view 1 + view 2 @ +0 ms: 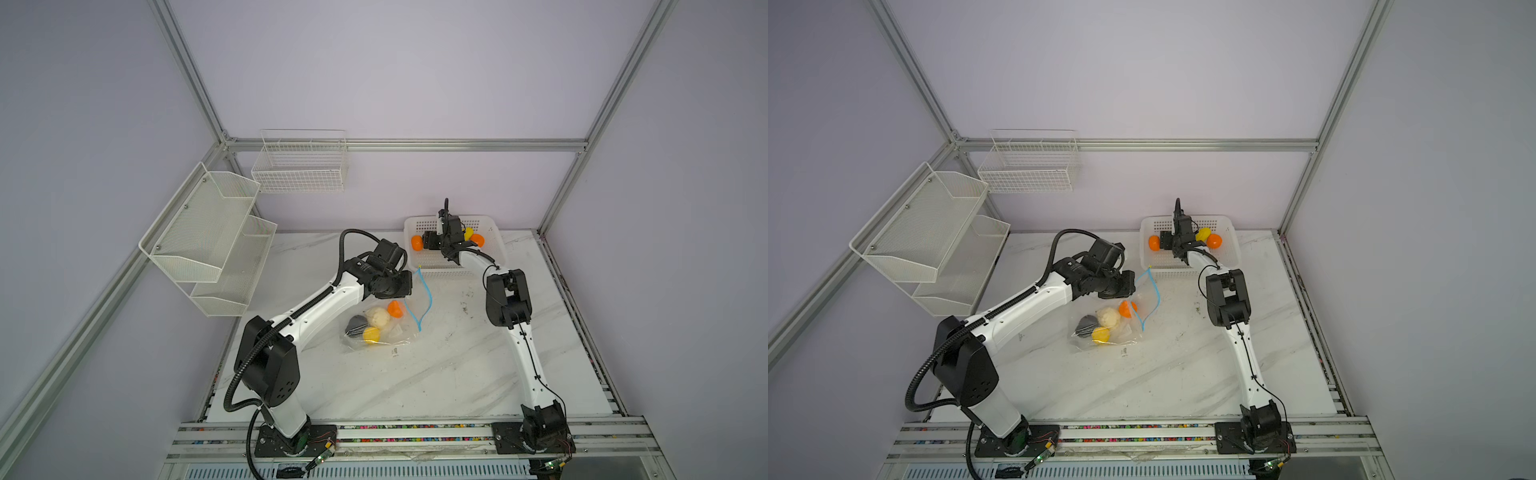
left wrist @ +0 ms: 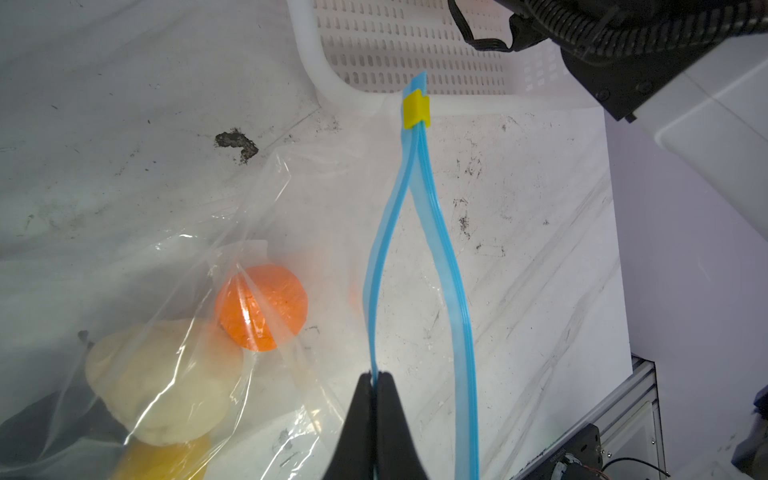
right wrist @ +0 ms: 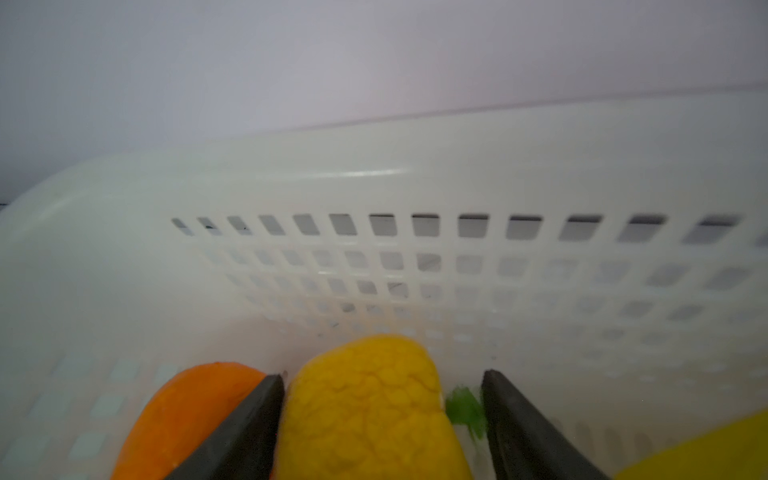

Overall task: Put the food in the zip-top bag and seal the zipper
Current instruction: 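Lower the right gripper onto the yellow mango and close on it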

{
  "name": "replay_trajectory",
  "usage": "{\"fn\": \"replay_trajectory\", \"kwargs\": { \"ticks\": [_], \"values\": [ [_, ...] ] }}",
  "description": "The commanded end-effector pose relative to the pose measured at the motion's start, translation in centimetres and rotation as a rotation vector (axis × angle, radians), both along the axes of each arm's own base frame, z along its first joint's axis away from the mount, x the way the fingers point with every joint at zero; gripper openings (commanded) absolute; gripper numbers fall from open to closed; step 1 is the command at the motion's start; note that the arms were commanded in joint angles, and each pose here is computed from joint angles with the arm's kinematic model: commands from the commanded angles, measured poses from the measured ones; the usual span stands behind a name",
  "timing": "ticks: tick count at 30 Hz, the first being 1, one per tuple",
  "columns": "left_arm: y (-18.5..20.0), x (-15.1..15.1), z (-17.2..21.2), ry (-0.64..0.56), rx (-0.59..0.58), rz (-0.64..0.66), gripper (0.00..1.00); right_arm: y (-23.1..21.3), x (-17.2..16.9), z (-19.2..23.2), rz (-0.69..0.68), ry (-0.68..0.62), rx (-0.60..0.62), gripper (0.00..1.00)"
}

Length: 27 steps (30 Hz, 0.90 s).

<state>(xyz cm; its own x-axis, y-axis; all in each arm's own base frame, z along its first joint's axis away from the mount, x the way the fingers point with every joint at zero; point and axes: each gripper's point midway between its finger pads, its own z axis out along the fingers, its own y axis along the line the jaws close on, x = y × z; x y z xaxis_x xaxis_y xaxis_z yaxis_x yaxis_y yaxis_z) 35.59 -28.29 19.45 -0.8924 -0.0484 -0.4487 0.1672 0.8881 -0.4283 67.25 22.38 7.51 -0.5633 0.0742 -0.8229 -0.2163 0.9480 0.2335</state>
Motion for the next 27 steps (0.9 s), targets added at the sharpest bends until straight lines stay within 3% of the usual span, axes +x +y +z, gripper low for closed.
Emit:
{"fn": "replay_trajectory", "kwargs": {
  "ticks": [1, 8, 27],
  "values": [
    [0.1, 0.4, 3.2, -0.071, -0.04, 0.001, 0.0, 0.1, -0.2, -1.0, 0.008, 0.033, 0.011, 0.75],
    [0.2, 0.3, 3.2, -0.072, -0.038, 0.004, 0.0, 0.3, -0.4, -0.5, 0.015, 0.035, 0.032, 0.68],
    [0.1, 0.3, 3.8, -0.092, -0.058, 0.003, 0.0, -1.5, -1.4, 5.7, -0.037, -0.021, 0.019, 0.65]
  ]
}}
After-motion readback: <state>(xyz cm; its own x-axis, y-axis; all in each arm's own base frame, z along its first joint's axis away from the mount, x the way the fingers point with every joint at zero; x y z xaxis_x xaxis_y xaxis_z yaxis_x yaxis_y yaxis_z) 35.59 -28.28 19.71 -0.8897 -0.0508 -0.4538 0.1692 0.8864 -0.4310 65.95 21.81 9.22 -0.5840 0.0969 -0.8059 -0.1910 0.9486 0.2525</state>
